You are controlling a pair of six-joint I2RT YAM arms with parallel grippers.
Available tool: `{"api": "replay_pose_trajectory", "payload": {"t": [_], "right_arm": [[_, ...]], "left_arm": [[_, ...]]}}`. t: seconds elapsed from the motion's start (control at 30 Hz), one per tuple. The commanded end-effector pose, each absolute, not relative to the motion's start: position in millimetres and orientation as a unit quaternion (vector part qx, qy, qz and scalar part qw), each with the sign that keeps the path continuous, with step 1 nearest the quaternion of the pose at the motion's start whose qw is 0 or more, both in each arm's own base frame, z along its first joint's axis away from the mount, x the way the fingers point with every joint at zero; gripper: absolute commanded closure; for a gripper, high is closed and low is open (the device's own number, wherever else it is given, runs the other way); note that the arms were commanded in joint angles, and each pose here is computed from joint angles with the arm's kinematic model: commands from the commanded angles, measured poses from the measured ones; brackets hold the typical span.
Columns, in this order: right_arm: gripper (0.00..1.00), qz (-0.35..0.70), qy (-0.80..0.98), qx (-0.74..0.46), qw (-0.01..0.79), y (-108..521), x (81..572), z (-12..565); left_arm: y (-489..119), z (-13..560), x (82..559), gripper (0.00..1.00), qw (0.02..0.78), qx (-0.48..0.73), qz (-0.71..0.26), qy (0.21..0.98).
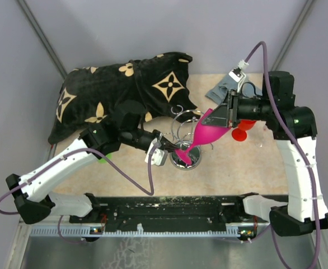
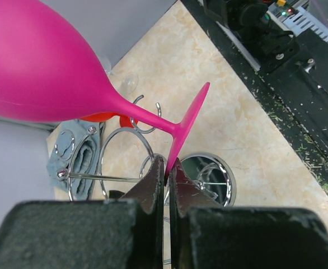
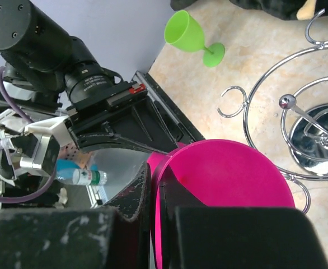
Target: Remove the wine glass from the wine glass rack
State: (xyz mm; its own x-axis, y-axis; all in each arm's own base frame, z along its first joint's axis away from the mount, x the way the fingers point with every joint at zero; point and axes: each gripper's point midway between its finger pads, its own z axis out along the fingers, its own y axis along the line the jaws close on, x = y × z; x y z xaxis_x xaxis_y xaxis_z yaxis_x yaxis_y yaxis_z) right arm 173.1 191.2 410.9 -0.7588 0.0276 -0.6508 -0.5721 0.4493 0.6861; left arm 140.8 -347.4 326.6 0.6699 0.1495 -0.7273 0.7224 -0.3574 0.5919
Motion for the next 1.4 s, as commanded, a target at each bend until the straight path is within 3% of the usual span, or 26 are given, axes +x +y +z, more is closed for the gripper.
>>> {"api": "replay_pose_trajectory", "payload": {"t": [0.0,0.2,0.37,0.67,0.97,1.37], "right_arm": [[1.0,0.513,0.773,-0.205,0.311,195,150,427],[1.0,0.502,0.753,-0.217,0.367,192,152,467],[1.0,0.41,0.77,-0.172,0.458,171,190,499],[1.0,0.131,0.806,0.038,0.577,62,274,491],[1.0,-0.083,0.799,0.176,0.57,-40,247,470],[1.0,-0.117,0.836,0.248,0.476,-56,214,379]], "left_arm": [[-364,399,167,0.98,0.619,0.704,-0.238,0.254],[-360,432,167,0.79,0.676,0.643,-0.242,0.266],[-362,450,170,0.61,0.667,0.589,-0.291,0.351],[-349,469,241,0.59,0.66,0.431,-0.271,0.553],[-305,456,291,0.45,0.617,0.319,-0.292,0.657],[-265,440,315,0.43,0.569,0.246,-0.318,0.718]]}}
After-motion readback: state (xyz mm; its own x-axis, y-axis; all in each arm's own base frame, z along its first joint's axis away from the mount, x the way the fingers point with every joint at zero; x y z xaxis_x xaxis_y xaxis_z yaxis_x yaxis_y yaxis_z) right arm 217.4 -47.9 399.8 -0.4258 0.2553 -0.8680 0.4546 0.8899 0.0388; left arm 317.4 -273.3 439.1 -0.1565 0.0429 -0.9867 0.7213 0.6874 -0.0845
